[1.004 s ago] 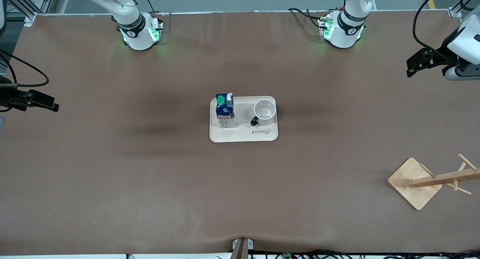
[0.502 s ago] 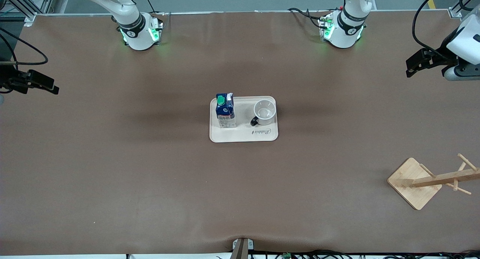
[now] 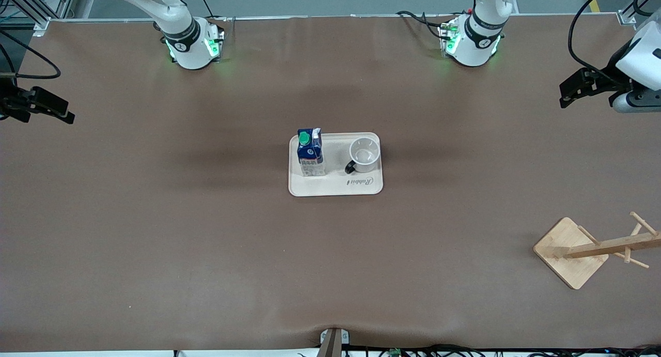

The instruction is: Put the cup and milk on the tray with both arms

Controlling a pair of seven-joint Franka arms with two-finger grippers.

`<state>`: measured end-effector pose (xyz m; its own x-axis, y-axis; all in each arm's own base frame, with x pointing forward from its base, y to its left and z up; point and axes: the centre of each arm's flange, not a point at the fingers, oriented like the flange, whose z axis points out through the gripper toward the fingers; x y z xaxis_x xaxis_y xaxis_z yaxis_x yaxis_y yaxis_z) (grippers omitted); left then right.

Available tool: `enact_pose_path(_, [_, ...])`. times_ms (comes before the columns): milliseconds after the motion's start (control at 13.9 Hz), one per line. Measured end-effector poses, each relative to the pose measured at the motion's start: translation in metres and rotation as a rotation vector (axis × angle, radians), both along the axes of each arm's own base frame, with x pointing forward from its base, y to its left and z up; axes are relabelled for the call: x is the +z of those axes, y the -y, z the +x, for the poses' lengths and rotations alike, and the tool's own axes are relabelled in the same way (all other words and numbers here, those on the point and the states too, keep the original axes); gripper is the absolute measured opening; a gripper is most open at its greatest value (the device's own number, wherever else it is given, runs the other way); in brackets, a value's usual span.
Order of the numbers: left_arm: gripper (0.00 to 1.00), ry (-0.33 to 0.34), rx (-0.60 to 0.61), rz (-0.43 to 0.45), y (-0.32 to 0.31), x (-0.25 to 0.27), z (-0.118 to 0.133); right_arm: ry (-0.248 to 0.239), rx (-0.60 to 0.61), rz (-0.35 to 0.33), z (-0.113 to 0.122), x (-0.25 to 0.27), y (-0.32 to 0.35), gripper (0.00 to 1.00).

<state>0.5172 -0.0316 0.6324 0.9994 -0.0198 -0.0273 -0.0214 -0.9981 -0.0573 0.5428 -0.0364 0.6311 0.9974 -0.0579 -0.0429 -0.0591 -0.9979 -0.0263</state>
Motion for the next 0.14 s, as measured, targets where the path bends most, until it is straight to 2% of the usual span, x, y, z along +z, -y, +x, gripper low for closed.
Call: enact_pose_path(143, [1.00, 0.001, 0.000, 0.000, 0.0000, 0.0002, 0.0010, 0.001, 0.007, 0.000, 0.0004, 0.0002, -0.0036, 1.00])
